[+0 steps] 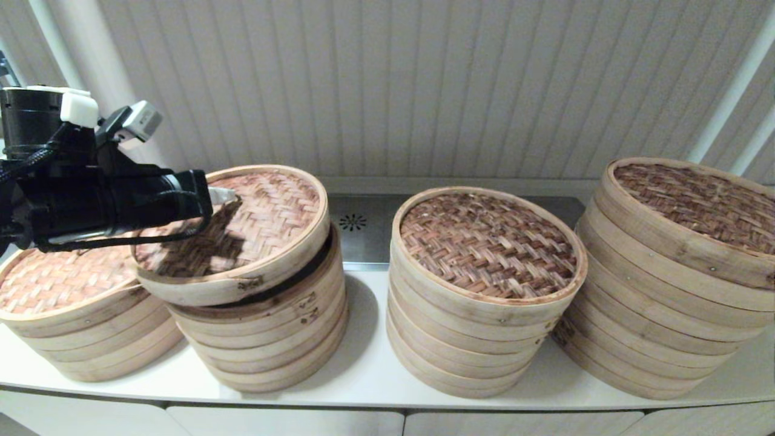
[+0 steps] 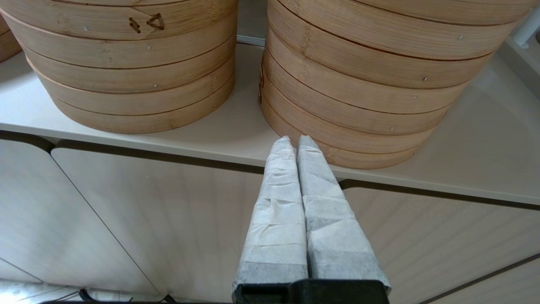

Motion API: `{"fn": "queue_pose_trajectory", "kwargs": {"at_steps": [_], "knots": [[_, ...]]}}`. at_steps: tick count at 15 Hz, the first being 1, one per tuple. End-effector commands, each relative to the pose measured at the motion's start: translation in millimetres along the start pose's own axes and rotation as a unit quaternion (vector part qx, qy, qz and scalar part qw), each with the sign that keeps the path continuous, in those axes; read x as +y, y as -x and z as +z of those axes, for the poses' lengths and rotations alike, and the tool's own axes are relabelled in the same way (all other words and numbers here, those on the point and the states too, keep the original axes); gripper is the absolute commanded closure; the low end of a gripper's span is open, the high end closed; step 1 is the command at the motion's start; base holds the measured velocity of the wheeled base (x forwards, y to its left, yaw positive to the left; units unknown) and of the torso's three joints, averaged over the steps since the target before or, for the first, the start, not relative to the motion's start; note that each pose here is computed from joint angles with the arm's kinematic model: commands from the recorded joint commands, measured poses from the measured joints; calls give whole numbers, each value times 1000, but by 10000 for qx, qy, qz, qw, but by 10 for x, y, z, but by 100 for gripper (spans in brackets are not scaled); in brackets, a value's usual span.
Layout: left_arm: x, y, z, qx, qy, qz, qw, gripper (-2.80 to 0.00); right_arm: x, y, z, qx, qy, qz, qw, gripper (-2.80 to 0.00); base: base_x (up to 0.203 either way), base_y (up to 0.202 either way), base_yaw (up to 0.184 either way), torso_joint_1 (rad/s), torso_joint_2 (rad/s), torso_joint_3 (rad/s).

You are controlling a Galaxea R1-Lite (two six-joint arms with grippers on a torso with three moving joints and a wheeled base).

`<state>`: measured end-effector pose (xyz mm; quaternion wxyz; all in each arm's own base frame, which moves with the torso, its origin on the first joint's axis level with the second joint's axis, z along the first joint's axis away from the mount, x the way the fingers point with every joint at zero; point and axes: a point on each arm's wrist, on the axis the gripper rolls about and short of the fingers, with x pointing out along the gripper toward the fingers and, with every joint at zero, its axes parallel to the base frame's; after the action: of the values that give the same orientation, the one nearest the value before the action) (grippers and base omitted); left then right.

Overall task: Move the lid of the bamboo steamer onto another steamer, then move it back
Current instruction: Put the steamer

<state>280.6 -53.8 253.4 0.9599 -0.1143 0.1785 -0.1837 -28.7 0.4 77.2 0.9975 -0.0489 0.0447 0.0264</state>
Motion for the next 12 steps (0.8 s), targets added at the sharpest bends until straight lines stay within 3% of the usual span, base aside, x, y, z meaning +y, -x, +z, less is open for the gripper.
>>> {"fn": "queue_pose_trajectory", "kwargs": {"at_steps": [1, 5, 12], "knots": [[-4, -22, -43, 71, 1, -20, 10000, 0, 0, 2, -4, -23, 5, 1, 10000, 0, 0, 0, 0, 0, 0, 0], [17, -102, -138, 257, 28, -11, 9997, 0, 0, 2, -4, -23, 5, 1, 10000, 0, 0, 0, 0, 0, 0, 0], [-158, -202, -191, 325, -87, 6, 9994, 0, 0, 2, -4, -23, 5, 1, 10000, 0, 0, 0, 0, 0, 0, 0]]}}
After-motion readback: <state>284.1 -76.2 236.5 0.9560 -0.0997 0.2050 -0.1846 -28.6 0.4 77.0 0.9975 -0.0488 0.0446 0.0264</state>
